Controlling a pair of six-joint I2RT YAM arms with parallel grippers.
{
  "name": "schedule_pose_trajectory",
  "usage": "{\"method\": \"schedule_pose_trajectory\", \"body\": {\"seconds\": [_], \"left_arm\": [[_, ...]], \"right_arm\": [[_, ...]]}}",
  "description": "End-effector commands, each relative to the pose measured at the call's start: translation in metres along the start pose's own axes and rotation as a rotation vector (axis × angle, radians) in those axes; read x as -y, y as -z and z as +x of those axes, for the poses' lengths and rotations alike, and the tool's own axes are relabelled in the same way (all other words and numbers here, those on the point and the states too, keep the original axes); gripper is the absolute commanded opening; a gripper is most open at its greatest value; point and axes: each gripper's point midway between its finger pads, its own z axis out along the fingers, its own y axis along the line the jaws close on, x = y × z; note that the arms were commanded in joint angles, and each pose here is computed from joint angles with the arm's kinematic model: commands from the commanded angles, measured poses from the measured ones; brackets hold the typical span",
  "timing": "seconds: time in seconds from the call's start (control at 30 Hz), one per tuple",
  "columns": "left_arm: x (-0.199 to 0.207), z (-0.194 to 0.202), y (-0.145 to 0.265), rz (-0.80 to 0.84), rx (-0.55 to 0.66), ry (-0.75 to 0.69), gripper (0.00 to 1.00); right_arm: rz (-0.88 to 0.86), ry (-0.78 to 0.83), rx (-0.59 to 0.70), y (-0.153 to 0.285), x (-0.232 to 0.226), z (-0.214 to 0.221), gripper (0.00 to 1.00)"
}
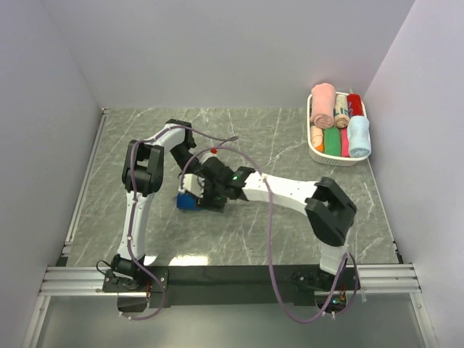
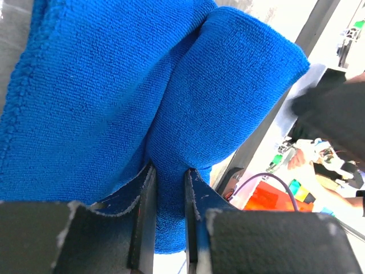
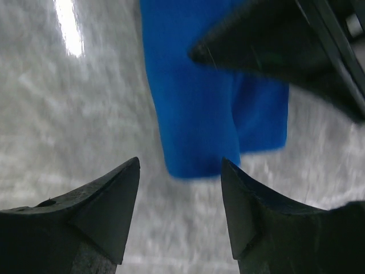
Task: Roll the towels
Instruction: Roll the towel
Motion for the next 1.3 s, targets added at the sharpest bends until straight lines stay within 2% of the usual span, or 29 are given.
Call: {"method": "schedule_pose_trajectory", "body": {"seconds": [0.0, 0.2, 0.3, 0.4, 0.43, 0.47, 0.53, 0.7, 0.9, 0.93, 1.0, 1.07, 1.1, 1.13, 1.17, 1.2, 1.23, 1.27], "left_arm": [[-0.062, -0.032, -0.007, -0.168, 0.074, -0.161, 0.21], [-0.063, -0.031, -0.011, -0.160, 0.074, -0.154, 0.26], [-0.062, -0.032, -0.009, -0.161, 0.077, -0.153, 0.27], [-0.063, -0.031, -0.006, -0.167, 0.091, -0.142, 0.31], [-0.062, -0.031, -0.003, -0.172, 0.100, -0.137, 0.34], [-0.064, -0.030, 0.002, -0.174, 0.125, -0.122, 0.36], [-0.064, -0.029, 0.012, -0.183, 0.186, -0.102, 0.41], [-0.057, -0.019, 0.062, -0.148, 0.425, -0.041, 0.54], [-0.039, 0.001, 0.123, -0.112, 0.652, -0.012, 0.61], [-0.025, 0.000, 0.139, -0.105, 0.722, -0.034, 0.62], [-0.026, 0.012, 0.159, -0.132, 0.823, -0.024, 0.63], [-0.009, 0.021, 0.185, -0.207, 0.907, -0.053, 0.63], [-0.011, 0.026, 0.183, -0.251, 0.916, -0.068, 0.64], [0.005, 0.028, 0.195, -0.333, 0.935, -0.123, 0.64], [0.002, 0.039, 0.180, -0.361, 0.913, -0.098, 0.64], [0.000, 0.038, 0.187, -0.435, 0.932, -0.149, 0.64], [0.015, 0.042, 0.194, -0.503, 0.949, -0.192, 0.64], [0.011, 0.051, 0.176, -0.522, 0.916, -0.175, 0.64]], "right_arm": [[0.140, 0.114, 0.079, -0.009, 0.024, -0.041, 0.67], [0.113, 0.143, 0.037, -0.044, 0.019, -0.039, 0.67], [0.056, 0.148, -0.004, -0.058, 0.012, -0.029, 0.62], [-0.044, 0.142, -0.047, -0.066, -0.004, -0.011, 0.38], [-0.100, 0.128, -0.038, -0.066, -0.010, -0.007, 0.20], [-0.138, 0.109, -0.049, -0.065, -0.014, 0.001, 0.11], [-0.181, 0.042, -0.021, -0.059, -0.008, 0.009, 0.00], [-0.298, -0.129, 0.064, -0.048, -0.008, 0.020, 0.00], [-0.411, -0.220, 0.066, -0.051, -0.013, 0.025, 0.00], [-0.418, -0.238, 0.076, -0.051, -0.010, 0.020, 0.00], [-0.479, -0.301, 0.077, -0.056, -0.011, 0.025, 0.00], [-0.520, -0.370, 0.071, -0.062, -0.009, 0.027, 0.00], [-0.527, -0.412, 0.078, -0.063, -0.001, 0.031, 0.00], [-0.559, -0.457, 0.099, -0.063, 0.000, 0.026, 0.00], [-0.566, -0.487, 0.114, -0.068, 0.003, 0.028, 0.00], [-0.580, -0.516, 0.131, -0.068, 0.006, 0.028, 0.00], [-0.610, -0.568, 0.162, -0.065, 0.010, 0.025, 0.00], [-0.631, -0.595, 0.170, -0.068, 0.011, 0.028, 0.00]]}}
